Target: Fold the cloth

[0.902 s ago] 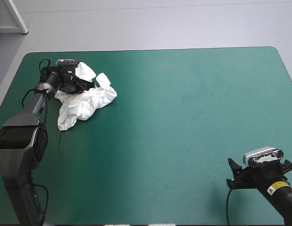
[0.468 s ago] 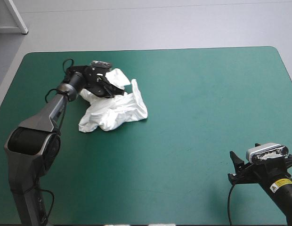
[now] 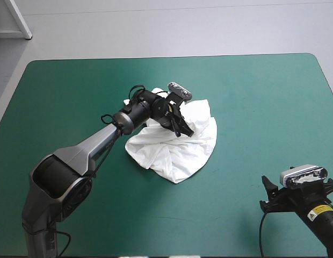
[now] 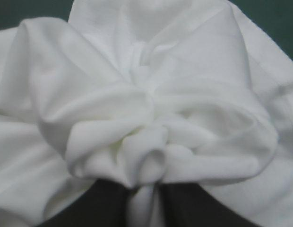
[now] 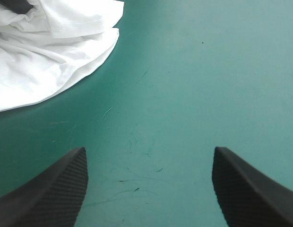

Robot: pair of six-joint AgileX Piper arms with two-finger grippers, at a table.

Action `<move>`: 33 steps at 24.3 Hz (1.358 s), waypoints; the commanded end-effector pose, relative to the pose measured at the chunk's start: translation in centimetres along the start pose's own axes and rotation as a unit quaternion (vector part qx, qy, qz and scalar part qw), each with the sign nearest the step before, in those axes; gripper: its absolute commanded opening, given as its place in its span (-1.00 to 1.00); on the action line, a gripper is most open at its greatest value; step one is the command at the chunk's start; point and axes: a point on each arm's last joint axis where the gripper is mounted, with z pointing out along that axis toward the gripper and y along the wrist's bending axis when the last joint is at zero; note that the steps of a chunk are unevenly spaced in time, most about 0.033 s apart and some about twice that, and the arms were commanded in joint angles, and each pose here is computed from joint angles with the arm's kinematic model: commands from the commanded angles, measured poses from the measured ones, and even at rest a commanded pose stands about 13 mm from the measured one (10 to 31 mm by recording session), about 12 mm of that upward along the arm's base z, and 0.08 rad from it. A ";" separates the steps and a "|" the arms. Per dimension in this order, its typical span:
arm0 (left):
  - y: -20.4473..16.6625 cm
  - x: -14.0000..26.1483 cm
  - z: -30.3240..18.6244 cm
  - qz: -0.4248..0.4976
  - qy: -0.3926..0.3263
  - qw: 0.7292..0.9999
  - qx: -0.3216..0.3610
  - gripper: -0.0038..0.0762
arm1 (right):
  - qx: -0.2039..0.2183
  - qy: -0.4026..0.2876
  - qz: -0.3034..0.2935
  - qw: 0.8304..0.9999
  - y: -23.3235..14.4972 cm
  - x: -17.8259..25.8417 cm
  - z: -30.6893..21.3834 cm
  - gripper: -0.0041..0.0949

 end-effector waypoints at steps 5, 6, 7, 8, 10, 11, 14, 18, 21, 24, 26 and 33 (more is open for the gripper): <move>-0.7 -2.1 -3.8 0.020 -0.082 0.996 -0.020 -0.54 | 0.005 -0.032 -0.003 0.999 -0.2 -1.4 -0.4 0.47; -0.6 -2.1 -3.8 0.022 -0.083 0.996 -0.023 -0.39 | 0.005 -0.031 -0.003 1.000 -0.2 -1.4 -0.4 0.47; -0.6 -2.1 -3.8 0.022 -0.084 0.996 -0.022 -0.16 | 0.004 -0.028 -0.003 1.000 -0.1 -1.3 -0.4 0.47; -0.6 -2.1 -3.8 0.020 -0.084 0.996 -0.022 0.11 | 0.004 -0.025 -0.003 1.000 -0.1 -1.3 -0.4 0.47; -0.6 -2.1 -3.8 0.018 -0.083 0.996 -0.022 0.60 | 0.003 -0.020 -0.003 1.000 -0.1 -1.2 -0.4 0.47; -0.6 -2.1 -3.9 0.018 -0.084 0.996 -0.022 0.73 | 0.002 -0.019 -0.003 1.000 -0.1 -1.1 -0.4 0.47; -0.5 -2.6 -4.9 0.005 -0.099 0.995 -0.025 0.86 | 0.001 -0.014 -0.003 1.000 -0.1 -1.1 -0.4 0.47; -0.3 -4.2 -8.9 0.016 -0.153 0.987 -0.043 0.77 | -0.010 -0.009 0.007 1.000 0.1 -1.1 -0.5 0.47; 0.4 -5.1 -14.5 0.027 -0.205 0.975 -0.085 0.76 | -0.030 0.018 0.014 0.999 0.3 -1.8 -0.6 0.47; 3.3 -3.9 -17.9 0.022 -0.193 0.969 -0.152 0.76 | -0.043 0.045 0.026 0.998 0.3 -3.2 0.1 0.47; 6.6 -2.4 -18.1 -0.026 -0.151 0.974 -0.169 0.76 | -0.049 0.046 0.033 0.997 0.3 -4.0 0.3 0.47; 17.7 2.6 -17.0 -0.227 -0.148 0.955 -0.119 0.76 | -0.093 0.066 0.034 0.993 1.0 -4.6 0.5 0.47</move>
